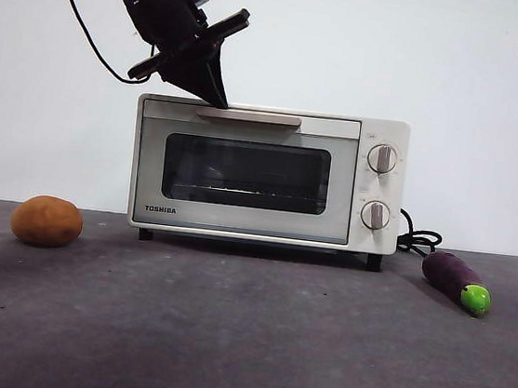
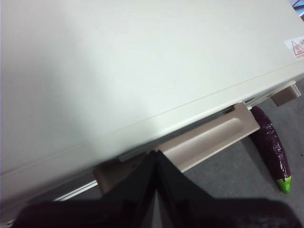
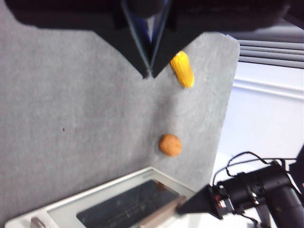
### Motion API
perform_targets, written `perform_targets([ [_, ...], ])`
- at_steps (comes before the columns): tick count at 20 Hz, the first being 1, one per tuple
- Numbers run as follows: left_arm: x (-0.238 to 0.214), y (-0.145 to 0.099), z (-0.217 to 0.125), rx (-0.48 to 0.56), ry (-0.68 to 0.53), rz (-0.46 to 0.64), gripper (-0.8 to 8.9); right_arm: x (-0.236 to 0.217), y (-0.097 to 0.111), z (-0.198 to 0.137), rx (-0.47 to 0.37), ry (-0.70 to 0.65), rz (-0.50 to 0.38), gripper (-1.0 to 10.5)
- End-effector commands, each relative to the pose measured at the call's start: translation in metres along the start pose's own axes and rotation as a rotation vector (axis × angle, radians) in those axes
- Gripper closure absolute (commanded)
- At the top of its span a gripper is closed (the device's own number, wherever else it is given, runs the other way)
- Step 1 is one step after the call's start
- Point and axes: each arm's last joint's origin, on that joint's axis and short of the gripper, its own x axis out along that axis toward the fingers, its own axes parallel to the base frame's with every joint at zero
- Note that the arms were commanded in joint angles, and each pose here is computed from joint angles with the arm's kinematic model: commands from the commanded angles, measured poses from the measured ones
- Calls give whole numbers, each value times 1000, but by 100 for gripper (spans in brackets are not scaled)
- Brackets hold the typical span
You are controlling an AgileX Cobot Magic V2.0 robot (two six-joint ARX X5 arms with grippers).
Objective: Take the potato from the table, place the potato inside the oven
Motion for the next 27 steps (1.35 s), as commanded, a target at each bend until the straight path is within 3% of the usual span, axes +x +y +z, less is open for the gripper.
perform_targets([
  [1, 8, 3, -4, 21, 25, 13, 819, -1, 0, -1, -10, 14, -2, 947],
  [9, 11, -1, -6, 36, 32, 104, 819, -3, 0, -6, -30, 41, -14, 947],
  [18, 11, -2, -8, 34, 45, 107, 819, -13, 5, -14, -56, 75, -22, 947],
  [27, 15, -17, -19, 56, 142, 91, 819, -23, 11, -19, -86, 127, -42, 947],
])
